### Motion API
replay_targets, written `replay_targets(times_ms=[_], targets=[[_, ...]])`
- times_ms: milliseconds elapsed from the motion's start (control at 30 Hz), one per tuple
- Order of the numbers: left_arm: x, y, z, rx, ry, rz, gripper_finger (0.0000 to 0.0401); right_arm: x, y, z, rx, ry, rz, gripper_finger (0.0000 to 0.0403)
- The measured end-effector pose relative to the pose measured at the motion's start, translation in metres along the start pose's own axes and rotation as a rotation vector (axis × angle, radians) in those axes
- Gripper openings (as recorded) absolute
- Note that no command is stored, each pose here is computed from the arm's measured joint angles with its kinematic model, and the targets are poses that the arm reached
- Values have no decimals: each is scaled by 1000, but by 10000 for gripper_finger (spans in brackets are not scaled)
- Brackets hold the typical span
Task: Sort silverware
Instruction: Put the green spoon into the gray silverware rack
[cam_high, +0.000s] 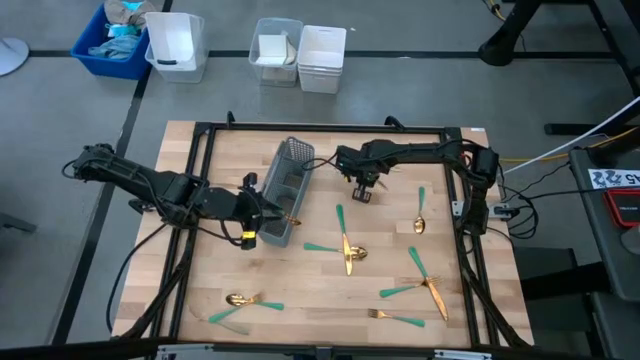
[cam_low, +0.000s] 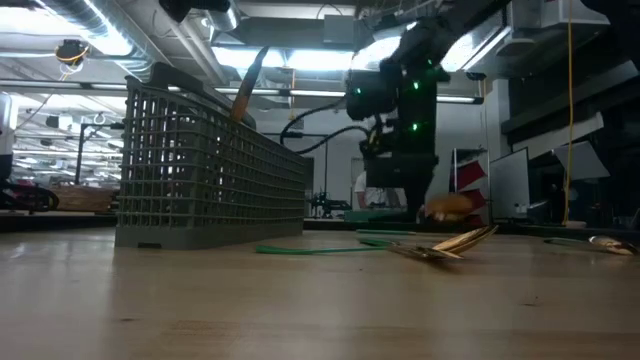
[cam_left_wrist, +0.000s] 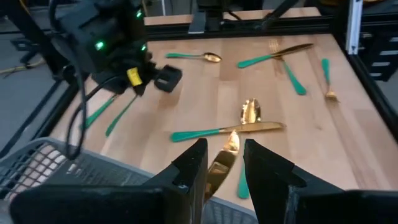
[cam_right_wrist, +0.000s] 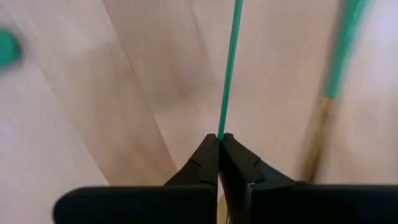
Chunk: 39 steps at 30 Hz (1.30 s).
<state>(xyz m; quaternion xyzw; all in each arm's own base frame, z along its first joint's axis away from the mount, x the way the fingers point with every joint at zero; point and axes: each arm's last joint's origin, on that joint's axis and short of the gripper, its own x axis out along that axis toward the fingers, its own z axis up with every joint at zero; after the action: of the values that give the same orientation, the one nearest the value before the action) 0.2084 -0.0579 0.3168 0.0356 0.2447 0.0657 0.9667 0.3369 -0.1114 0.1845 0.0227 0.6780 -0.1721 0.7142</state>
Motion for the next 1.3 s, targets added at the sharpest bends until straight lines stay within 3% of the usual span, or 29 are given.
replay_targets(times_ms=[200, 600, 833, 1033, 1300], targets=[[0, 1, 0, 1, -5, 42, 95, -45, 9, 10, -103, 21, -124, 5], [-2, 9, -6, 10, 24, 299, 95, -117, 43, 27, -372, -153, -325, 3], [-2, 10, -5, -8, 14, 324, 95, -126, 59, 33, -529, -234, -371, 2], [12, 12, -8, -55, 42, 358, 95, -128, 60, 39, -524, -295, -375, 2], [50, 25, -4, 29, 60, 447, 95, -130, 63, 44, -517, -366, -305, 2]])
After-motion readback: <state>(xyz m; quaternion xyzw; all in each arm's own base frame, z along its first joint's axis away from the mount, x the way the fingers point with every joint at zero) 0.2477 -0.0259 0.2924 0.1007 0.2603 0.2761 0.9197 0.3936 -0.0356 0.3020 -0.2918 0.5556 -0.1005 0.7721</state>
